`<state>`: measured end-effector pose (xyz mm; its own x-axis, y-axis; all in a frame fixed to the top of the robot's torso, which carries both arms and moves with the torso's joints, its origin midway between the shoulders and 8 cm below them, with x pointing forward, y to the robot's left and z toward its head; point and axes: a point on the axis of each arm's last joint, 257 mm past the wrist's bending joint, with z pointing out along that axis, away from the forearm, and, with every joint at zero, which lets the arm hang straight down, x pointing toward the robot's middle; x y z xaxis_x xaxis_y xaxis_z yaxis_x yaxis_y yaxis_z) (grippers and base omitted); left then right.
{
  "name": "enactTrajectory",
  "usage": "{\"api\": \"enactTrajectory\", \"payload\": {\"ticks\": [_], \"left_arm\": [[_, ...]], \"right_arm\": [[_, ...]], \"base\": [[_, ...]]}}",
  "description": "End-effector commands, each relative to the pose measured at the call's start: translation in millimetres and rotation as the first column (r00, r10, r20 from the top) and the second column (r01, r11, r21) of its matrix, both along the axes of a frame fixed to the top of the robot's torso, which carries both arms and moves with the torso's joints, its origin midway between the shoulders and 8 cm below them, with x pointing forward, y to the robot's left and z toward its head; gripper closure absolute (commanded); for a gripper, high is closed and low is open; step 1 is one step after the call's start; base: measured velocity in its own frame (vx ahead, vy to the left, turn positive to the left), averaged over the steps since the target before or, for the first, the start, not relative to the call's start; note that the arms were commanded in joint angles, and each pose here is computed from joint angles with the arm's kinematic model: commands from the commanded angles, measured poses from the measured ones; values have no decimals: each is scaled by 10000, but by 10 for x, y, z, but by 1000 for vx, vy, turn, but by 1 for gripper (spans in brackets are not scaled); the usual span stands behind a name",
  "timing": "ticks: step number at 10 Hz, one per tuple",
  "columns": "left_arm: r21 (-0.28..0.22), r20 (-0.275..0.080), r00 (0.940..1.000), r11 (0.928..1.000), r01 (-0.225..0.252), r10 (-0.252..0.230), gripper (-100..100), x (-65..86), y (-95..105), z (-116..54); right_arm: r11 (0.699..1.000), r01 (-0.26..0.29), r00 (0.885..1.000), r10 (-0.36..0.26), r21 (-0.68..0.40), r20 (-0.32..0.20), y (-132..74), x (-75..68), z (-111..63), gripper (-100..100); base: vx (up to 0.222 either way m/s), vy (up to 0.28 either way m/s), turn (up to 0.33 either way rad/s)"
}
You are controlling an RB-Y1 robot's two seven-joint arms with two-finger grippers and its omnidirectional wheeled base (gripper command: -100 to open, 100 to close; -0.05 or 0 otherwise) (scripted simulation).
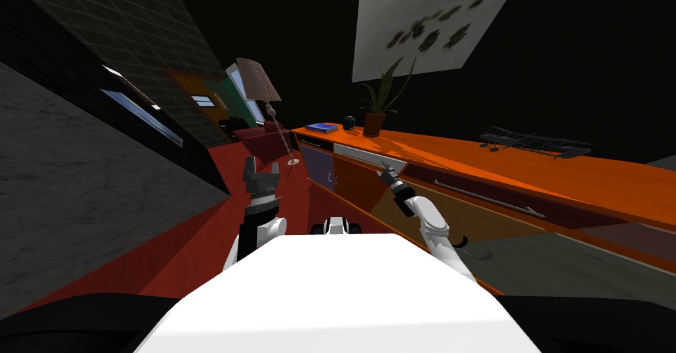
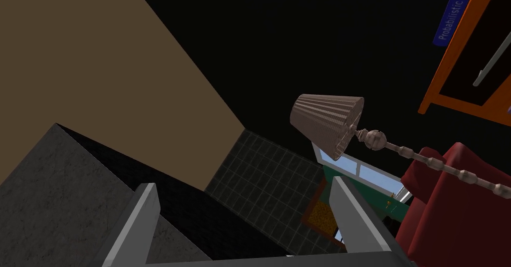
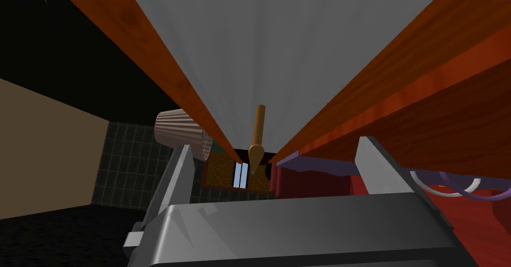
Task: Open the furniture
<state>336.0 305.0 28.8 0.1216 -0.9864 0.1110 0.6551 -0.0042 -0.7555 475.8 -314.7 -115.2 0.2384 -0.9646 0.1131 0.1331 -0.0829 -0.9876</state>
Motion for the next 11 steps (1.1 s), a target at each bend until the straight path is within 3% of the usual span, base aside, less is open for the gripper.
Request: {"api": "enactTrajectory", "payload": {"ticks": [1, 6, 7, 11], "left_arm": [[0, 0, 10000, 10000, 0, 0, 0, 0, 0, 0], [-3, 2, 10000, 10000, 2, -2, 0, 1, -1, 0], [-1, 1, 10000, 10000, 1, -1, 0, 0, 0, 0], [-1, 0, 10000, 10000, 0, 0, 0, 0, 0, 0]], "right_arm": [[10000, -61, 10000, 61, -1, 17, 15, -15, 21, 100], [9998, -203, 9997, 203, -12, 99, 53, -36, 84, 100], [9996, -288, 9996, 288, -14, 50, -39, -26, 164, -100], [9991, -427, 9991, 427, -38, 47, -216, 4, 384, -100]], "base": [[-56, 69, -37], [-143, 102, -29], [-6, 57, -48], [8, 71, -39]]}}
